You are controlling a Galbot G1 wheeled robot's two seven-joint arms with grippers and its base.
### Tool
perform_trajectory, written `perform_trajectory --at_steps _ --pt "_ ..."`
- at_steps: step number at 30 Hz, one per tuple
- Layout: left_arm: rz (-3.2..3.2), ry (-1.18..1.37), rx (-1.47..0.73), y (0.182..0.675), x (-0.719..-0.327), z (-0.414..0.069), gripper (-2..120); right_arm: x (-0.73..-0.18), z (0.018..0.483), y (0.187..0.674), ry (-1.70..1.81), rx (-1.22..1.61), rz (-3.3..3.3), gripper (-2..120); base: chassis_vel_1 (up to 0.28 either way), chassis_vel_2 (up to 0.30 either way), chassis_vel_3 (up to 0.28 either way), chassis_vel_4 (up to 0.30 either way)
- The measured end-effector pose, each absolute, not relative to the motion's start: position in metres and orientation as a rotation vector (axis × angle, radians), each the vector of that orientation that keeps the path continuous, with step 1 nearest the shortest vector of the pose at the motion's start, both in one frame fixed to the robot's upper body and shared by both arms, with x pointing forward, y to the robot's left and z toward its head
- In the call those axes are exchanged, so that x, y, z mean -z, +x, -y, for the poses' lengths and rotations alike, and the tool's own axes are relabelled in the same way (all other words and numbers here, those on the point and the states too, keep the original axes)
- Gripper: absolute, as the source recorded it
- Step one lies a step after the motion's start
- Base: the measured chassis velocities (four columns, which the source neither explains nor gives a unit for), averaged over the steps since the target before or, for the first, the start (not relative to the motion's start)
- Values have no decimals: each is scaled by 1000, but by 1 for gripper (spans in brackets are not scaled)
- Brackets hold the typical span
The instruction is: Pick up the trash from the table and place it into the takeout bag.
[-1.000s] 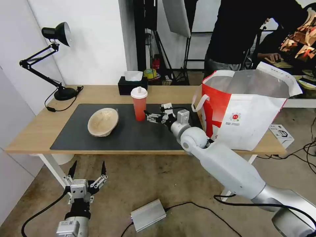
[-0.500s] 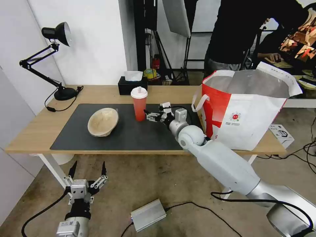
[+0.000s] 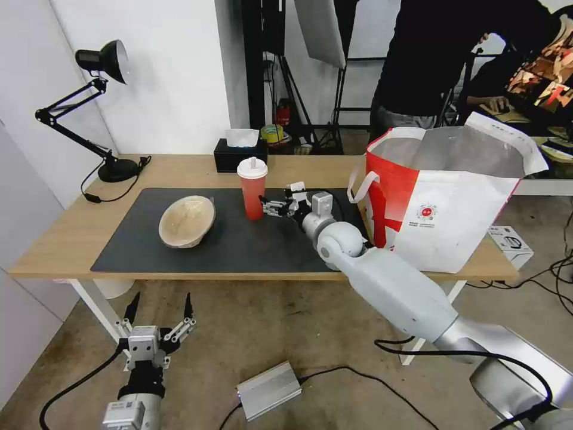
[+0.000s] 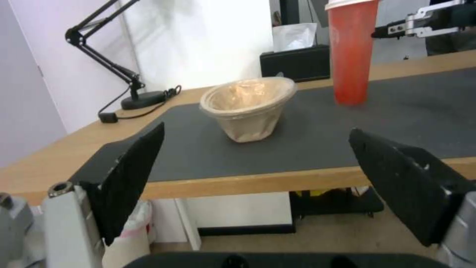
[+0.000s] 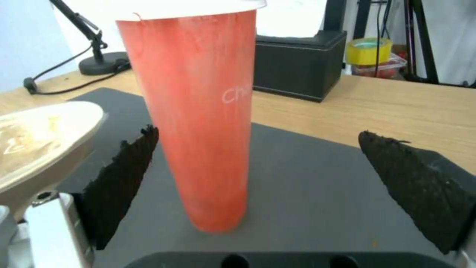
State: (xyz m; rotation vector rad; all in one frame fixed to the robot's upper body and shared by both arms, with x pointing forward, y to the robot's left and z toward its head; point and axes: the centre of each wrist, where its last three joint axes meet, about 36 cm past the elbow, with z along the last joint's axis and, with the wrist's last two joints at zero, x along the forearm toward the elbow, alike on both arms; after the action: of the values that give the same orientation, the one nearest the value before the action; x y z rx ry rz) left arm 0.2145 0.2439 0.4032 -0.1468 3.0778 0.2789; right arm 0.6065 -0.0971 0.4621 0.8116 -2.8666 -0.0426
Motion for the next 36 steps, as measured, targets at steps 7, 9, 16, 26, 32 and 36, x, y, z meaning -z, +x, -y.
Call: perform_trajectory --at_steps 7,9,16,26,32,36 --pt "-3079 -149 -277 215 -402 -244 100 -460 93 611 812 42 2867 100 0 0 0 0" --pt "-3080 -149 -276 216 -401 -244 100 -460 91 613 814 44 2866 100 0 0 0 0" --pt "-3082 -148 -275 216 -400 -244 100 -458 87 617 813 47 2867 100 0 0 0 0" --pt "-3083 -148 -272 216 -399 -244 100 -458 77 613 840 53 2860 100 0 0 0 0" --pt "-3082 -149 -271 216 -399 -244 100 -457 75 613 844 55 2858 100 0 0 0 0" --pt "-3082 -147 -269 217 -399 -244 100 -457 73 615 841 54 2857 100 0 0 0 0"
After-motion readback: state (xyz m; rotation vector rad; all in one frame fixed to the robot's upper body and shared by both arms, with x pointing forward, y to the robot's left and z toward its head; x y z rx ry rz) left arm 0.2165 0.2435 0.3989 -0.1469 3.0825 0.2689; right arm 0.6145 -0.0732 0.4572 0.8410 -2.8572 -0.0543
